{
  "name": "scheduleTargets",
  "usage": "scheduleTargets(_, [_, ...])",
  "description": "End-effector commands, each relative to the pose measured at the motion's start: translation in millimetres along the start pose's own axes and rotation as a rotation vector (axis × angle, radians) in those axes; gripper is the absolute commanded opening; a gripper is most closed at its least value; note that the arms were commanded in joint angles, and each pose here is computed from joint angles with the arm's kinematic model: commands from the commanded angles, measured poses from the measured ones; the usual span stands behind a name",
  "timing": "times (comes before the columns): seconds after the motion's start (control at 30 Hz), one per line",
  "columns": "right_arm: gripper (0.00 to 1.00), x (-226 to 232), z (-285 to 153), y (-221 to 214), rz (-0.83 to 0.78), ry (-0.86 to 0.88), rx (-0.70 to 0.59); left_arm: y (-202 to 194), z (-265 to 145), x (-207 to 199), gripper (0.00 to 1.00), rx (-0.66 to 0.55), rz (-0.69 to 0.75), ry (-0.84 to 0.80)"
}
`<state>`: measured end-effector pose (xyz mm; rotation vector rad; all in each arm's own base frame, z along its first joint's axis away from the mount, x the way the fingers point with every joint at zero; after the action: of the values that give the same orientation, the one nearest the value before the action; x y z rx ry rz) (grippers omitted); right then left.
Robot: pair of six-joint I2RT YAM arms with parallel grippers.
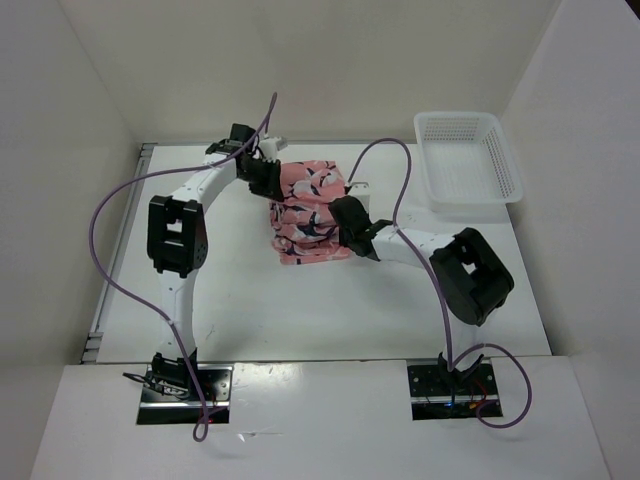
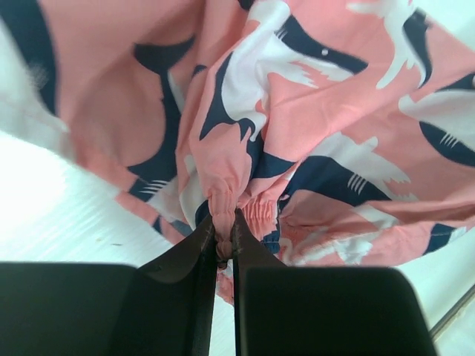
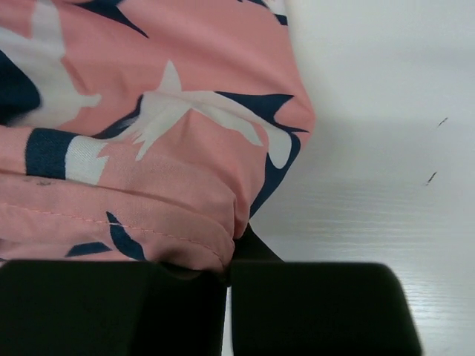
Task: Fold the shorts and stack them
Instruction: Fold the shorts
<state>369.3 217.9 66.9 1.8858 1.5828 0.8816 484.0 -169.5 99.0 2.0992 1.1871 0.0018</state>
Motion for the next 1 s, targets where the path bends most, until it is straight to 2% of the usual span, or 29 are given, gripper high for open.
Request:
scheduleTargets(0.0, [0.00, -2.1, -12.3, 22.3, -0.028, -0.008, -0.091, 41.6, -34.4, 15.5, 0.05, -0.118, 0.064, 0.074])
scheduleTargets(0.1, [0.00, -1.8, -22.7, 19.6, -0.102, 0.049, -0.069, 65.9, -51.6, 20.3, 0.04, -0.168, 0.095, 0.144])
scheduleTargets(0.27, [0.00, -1.1, -25.0, 16.0, -0.221, 0.099, -0.057, 76.9, -40.7, 36.3, 0.04, -0.172, 0.097, 0.183])
scheduleTargets(0.57, [0.39, 12.2, -39.4, 12.7, -0.474, 0.244, -0.063, 31.8, 3.2, 51.3, 0.08, -0.027, 0.040, 0.201])
scheduleTargets(0.6, [0.50, 16.3, -45.2, 16.7, -0.488, 0.277, -0.073, 27.8, 6.2, 52.3, 0.08, -0.020, 0.037, 0.200])
scheduleTargets(0.7, [0.60, 20.1, -61.0, 26.3, -0.591, 0.343, -0.100, 24.9, 2.5, 53.1, 0.10, -0.015, 0.036, 0.221])
scheduleTargets(0.73, [0.64, 24.6, -80.6, 35.7, -0.615, 0.410, -0.136, 21.7, 1.4, 51.8, 0.10, -0.008, 0.033, 0.219])
scheduleTargets(0.8, [0.66, 29.6, -108.6, 49.1, -0.700, 0.506, -0.204, 21.2, -0.9, 50.2, 0.11, -0.008, 0.033, 0.219])
scheduleTargets(0.83, [0.66, 36.5, -141.2, 63.6, -0.706, 0.604, -0.273, 17.4, 0.8, 50.4, 0.11, 0.001, 0.028, 0.217])
scheduleTargets(0.9, [0.66, 43.9, -172.6, 87.5, -0.704, 0.665, -0.350, 18.7, -0.7, 48.1, 0.12, -0.008, 0.032, 0.210])
scheduleTargets(0.97, [0.59, 51.7, -184.1, 103.5, -0.685, 0.682, -0.376, 16.9, -1.6, 45.5, 0.12, -0.006, 0.030, 0.200])
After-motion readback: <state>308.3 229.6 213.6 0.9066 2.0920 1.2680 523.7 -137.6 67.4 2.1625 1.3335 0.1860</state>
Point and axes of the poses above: each gripper's point midway between its finger pads, its own z axis out along the fingers, its own x axis along the line the jaws close on, y = z × x, the point moved 2 cm from there along -z, back along the fingers, and after that the axes turned 9 degrees about z, right-handed, at the moved point
